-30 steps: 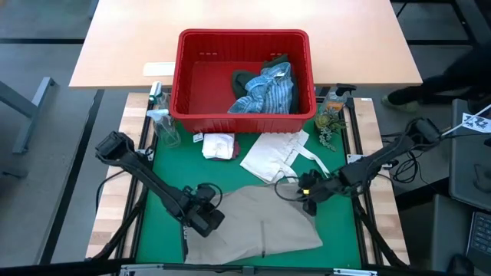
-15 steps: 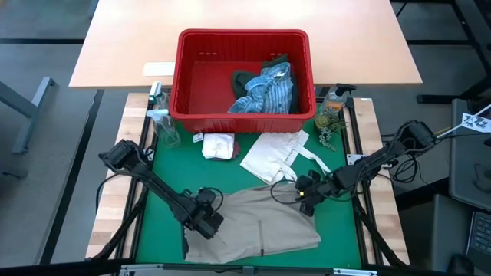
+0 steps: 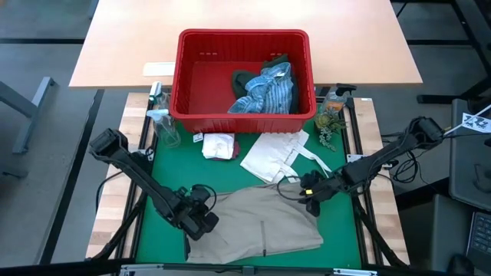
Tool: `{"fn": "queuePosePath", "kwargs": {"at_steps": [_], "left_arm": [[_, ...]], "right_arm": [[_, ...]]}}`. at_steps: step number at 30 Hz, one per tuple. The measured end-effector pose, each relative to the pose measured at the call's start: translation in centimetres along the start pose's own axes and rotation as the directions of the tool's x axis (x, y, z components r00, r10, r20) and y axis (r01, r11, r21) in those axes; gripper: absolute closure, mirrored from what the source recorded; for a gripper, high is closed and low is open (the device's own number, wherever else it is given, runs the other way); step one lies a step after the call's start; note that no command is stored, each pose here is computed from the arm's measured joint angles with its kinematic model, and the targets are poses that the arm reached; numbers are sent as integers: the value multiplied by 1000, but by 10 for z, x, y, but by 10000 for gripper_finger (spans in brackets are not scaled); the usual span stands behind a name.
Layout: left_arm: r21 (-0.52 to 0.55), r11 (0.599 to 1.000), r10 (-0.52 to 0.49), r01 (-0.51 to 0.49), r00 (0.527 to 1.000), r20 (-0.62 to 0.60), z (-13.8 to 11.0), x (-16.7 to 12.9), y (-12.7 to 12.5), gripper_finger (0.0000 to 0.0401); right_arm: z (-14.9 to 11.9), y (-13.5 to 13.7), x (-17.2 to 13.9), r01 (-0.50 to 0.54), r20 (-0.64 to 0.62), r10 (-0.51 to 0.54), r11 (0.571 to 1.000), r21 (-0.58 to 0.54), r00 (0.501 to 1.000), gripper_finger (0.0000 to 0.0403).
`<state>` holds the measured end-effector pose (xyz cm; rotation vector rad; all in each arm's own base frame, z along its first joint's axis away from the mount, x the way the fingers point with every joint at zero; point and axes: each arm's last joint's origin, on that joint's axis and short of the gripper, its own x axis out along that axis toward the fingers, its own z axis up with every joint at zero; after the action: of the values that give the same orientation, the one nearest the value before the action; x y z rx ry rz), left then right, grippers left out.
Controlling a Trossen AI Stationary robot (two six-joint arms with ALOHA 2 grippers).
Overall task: Fold Laundry from Bin
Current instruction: Fold the gray shorts
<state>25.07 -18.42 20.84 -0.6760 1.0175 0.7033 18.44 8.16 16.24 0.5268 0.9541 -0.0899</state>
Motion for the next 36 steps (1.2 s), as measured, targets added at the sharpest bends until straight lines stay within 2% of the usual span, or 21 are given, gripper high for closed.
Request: {"fn": "queuePosePath", "kwargs": {"at_steps": [3,7,13,19,26,36], "left_arm": [[-5,1000,0,0,1000,15,1,0,0,362],[-35,999,17,-15,997,71,4,3,0,362],[-43,997,71,-68,995,68,4,19,-1,362],[-44,985,169,-167,984,55,-4,44,-1,362],[-37,958,287,-286,958,16,-13,66,3,362],[-65,931,362,-359,932,31,-11,59,12,362]], "right_arm": [[3,0,-8,1,65,-1,1000,1,998,240],[4,-4,-9,90,122,-90,996,1,988,240],[0,-7,4,168,90,-166,986,-13,982,240],[-5,-12,22,285,72,-282,958,-28,957,240],[-13,-20,36,389,5,-389,921,17,921,240],[-13,-21,28,388,0,-388,921,31,921,240]]}}
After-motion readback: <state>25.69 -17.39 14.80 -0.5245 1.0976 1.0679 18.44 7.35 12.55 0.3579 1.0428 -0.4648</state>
